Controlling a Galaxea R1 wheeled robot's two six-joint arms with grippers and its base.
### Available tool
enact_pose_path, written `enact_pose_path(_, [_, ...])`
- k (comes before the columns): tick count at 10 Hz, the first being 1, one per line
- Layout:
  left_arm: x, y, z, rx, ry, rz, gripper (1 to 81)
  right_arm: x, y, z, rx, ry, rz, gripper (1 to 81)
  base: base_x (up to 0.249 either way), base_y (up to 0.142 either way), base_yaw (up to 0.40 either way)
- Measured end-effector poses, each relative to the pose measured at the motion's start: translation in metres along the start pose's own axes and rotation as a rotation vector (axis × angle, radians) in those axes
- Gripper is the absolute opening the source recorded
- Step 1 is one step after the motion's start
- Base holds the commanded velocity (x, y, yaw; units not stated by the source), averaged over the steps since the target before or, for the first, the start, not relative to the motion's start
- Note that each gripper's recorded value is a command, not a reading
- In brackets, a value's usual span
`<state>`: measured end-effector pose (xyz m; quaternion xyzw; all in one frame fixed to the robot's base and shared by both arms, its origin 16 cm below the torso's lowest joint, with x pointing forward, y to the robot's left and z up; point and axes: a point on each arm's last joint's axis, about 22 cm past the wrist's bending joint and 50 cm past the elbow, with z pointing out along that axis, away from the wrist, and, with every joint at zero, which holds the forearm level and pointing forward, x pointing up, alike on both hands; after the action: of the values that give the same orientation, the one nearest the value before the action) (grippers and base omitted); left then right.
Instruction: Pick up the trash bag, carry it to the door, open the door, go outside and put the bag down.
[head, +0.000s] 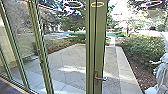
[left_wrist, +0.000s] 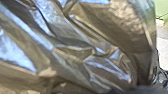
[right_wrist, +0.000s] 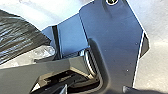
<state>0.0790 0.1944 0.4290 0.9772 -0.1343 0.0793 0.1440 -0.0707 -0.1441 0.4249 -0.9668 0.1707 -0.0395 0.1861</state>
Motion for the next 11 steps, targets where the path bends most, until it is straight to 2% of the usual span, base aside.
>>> enact_pose_path(3, [0.0049, -0.0007, 0.0000, 0.000, 0.004, 0.002, 1.0, -0.0002, 0.0007, -0.0001, -0.002, 0.000, 0.000, 81.1, 0.000, 0.000, 0.097])
enact_pose_path(11, [0.0043, -0.0009, -0.0001, 0.000, 0.002, -0.001, 1.0, -0.0020, 0.0030, -0.0006, -0.006, -0.002, 0.000, 81.1, 0.000, 0.000, 0.000])
